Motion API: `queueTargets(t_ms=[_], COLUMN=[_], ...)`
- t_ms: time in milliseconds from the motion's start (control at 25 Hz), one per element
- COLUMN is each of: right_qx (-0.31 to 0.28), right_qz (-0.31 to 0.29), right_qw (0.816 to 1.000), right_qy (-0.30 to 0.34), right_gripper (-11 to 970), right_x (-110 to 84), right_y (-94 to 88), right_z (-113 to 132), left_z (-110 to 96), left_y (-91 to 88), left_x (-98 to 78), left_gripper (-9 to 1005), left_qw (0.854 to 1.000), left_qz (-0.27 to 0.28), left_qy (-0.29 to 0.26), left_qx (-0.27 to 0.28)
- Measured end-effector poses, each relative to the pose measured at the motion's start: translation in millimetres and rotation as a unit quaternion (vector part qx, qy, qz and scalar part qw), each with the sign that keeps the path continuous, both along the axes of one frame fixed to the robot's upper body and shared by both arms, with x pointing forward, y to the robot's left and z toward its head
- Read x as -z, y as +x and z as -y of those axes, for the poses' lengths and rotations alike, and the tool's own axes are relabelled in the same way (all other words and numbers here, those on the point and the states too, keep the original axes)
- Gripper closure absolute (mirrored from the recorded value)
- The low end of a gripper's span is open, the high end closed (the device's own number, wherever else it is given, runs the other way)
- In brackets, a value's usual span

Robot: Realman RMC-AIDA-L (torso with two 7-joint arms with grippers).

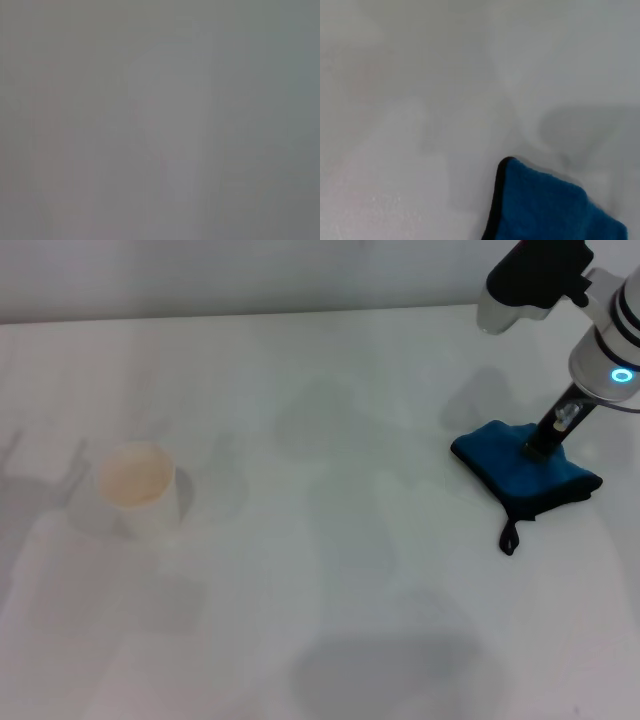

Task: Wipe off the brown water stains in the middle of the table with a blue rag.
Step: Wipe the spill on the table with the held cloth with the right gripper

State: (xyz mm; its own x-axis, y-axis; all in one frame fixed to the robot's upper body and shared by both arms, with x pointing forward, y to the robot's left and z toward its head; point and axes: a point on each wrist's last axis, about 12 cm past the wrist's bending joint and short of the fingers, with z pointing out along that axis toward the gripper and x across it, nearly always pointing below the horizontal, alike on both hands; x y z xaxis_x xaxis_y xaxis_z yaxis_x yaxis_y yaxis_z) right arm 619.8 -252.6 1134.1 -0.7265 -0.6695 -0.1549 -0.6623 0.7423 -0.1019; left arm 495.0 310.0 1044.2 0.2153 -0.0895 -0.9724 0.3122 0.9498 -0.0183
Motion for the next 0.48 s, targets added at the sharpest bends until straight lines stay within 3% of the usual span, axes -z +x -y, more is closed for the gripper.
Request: queueTargets(t_ms=[480], right_qx=[0.009], right_qz=[-0.002], right_qw=[1.0], right_qy=[-0.004], right_gripper=[810], right_x=[5.6], right_y=[-3.3], right_z=[3.8], left_z=[-0.5], left_y=[1.2], left_x=[-0.6], left_gripper=[114], left_qw=[1.0], left_qz=[0.001], left_qy=[0.0], left_qx=[-0.001])
